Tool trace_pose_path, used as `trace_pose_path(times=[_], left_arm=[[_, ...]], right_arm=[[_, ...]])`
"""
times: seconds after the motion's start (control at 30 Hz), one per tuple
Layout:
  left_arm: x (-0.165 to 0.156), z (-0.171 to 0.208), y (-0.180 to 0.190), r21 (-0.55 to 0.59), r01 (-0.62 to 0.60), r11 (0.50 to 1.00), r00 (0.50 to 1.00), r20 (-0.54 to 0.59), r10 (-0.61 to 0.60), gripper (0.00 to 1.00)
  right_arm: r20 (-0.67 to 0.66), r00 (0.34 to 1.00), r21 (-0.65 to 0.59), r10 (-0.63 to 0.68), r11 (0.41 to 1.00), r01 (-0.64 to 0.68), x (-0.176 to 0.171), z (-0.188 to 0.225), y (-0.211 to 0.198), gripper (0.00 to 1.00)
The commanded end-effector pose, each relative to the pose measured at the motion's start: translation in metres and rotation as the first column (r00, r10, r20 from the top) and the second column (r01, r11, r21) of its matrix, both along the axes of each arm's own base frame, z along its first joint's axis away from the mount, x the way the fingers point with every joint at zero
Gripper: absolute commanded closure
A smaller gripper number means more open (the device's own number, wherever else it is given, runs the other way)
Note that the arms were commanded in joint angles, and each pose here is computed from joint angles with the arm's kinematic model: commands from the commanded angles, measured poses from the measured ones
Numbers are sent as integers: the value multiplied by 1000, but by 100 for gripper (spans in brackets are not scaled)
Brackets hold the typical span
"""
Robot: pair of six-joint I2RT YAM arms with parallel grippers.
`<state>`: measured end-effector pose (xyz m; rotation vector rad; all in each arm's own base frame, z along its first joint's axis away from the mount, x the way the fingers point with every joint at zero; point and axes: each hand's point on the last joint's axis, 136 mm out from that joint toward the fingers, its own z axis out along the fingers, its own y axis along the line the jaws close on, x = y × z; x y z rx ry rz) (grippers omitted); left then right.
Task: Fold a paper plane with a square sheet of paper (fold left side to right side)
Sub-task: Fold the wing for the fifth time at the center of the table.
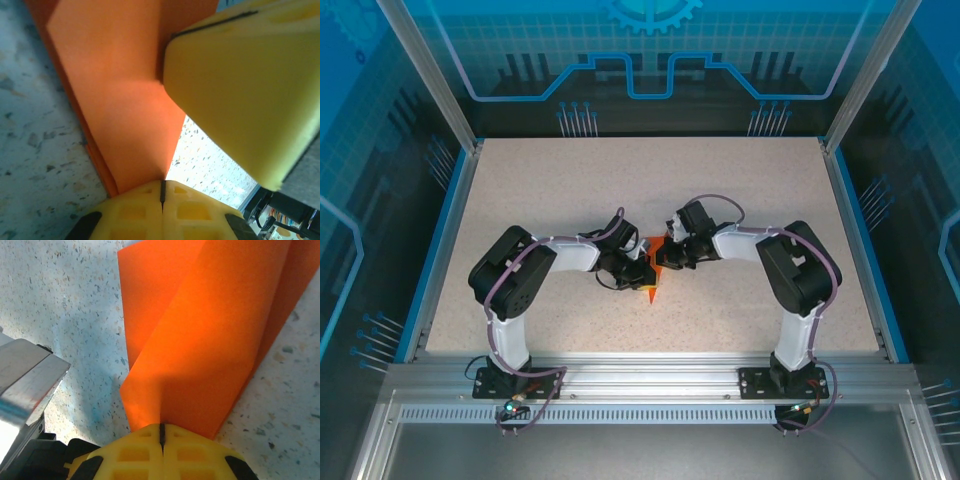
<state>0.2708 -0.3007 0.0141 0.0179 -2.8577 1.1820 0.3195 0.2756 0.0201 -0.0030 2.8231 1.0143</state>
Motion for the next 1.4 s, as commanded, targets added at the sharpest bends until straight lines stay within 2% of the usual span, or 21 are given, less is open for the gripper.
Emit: trace_pose_path(times=[0.0, 0.43, 1.0, 1.23, 1.37], left_arm=[[-26, -27, 18, 115, -1, 993, 995, -98, 12, 100], [-28, -27, 20, 122, 5, 992, 995, -103, 7, 100], [-29, -28, 20, 122, 7, 992, 994, -105, 5, 100], [-29, -28, 21, 123, 8, 992, 994, -107, 5, 100], [-29, -29, 21, 123, 7, 992, 994, -108, 6, 100]], right_arm=[[-2, 1000, -5, 30, 1000, -30, -2, -4, 5, 100], [12, 999, -110, 33, 993, -32, 13, -22, -13, 100], [44, 999, -92, 3, 996, 1, 52, -17, -26, 100], [38, 998, -28, -41, 999, 42, 71, -17, -32, 100], [39, 998, -32, -43, 998, 45, 79, -19, -35, 100]])
